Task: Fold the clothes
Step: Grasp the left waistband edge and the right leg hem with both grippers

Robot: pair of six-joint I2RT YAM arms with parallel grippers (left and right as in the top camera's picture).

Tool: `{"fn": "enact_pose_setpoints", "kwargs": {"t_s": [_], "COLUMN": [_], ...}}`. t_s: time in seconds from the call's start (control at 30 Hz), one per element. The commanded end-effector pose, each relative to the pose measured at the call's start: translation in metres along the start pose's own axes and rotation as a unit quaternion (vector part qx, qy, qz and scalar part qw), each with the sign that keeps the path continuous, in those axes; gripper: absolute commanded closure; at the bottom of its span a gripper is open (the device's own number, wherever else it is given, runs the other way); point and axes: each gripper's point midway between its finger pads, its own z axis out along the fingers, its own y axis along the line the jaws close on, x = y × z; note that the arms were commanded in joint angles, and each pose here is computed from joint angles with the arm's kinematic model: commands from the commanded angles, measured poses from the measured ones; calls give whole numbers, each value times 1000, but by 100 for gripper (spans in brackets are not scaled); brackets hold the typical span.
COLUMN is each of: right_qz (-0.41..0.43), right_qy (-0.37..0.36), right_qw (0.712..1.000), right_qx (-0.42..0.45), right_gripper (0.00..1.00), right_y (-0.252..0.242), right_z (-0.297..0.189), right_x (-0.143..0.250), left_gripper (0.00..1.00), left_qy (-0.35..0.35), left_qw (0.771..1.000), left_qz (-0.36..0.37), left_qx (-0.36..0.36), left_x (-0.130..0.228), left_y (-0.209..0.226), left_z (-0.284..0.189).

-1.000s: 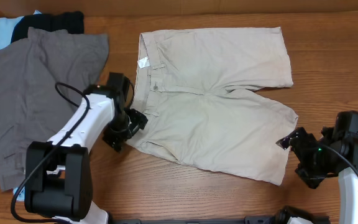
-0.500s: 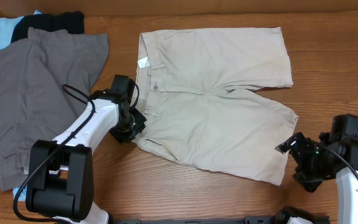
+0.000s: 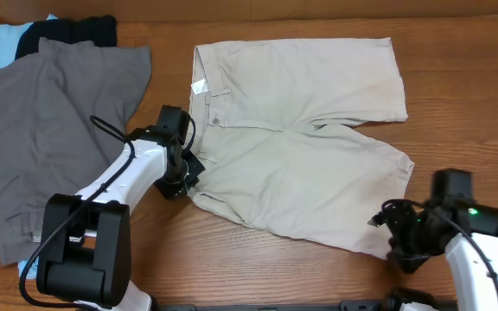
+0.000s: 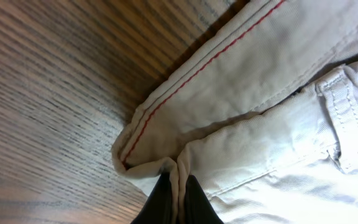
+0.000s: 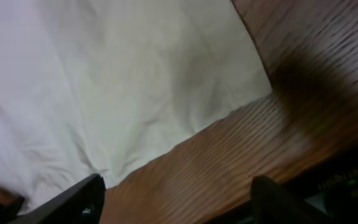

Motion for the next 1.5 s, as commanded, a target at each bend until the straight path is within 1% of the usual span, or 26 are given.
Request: {"fn": "enact_pose_setpoints", "kwargs": {"t_s": [0.0,0.07,0.23,0.43,0.5,0.63,0.77,1.07,1.2,1.3,1.33,1.4,1.47], "right_qz": [70,96,147,147,148,151,137,106,101,101,101,102,92], "right_qy": [1,-6,-58,-99,-96,-70,-56,-47,-52,-45,-42,-39,-37], "right_qw": [997,995,985,982,982,979,979,983,982,983,983,982,984], "right_qx": [26,33,66,67,72,114,141,144,149,148,148,151,151], "right_gripper": [25,26,28,29,29,29,29,29,33,43,50,70,93], "right_y": [-11,-14,-29,-25,-25,-34,-36,-25,-26,-26,-26,-28,-28], "right_z": [23,35,46,49,52,64,74,91,91,91,91,91,91], "right_x": [8,9,-1,-19,-20,-15,-10,-8,-10,-7,-6,-4,-4], "left_gripper": [96,96,96,96,96,96,96,96,96,96,96,96,96], "left_qy": [-17,-17,-17,-25,-30,-29,-29,-29,-28,-27,-27,-26,-25], "left_qw": [1000,1000,1000,1000,999,999,999,999,998,998,998,998,996], "left_qz": [15,15,15,15,15,15,15,24,44,46,46,61,81], "left_qx": [-3,-2,-2,-9,-13,-15,-15,-18,-18,-19,-20,-20,-21], "left_x": [-3,-4,-4,-7,-8,-7,-7,-7,-7,-7,-6,-6,-7], "left_y": [1,1,0,3,4,5,5,6,6,6,7,6,6], "left_z": [-1,-1,-1,-1,-1,-1,-1,-1,-1,-1,-1,-1,-3]}}
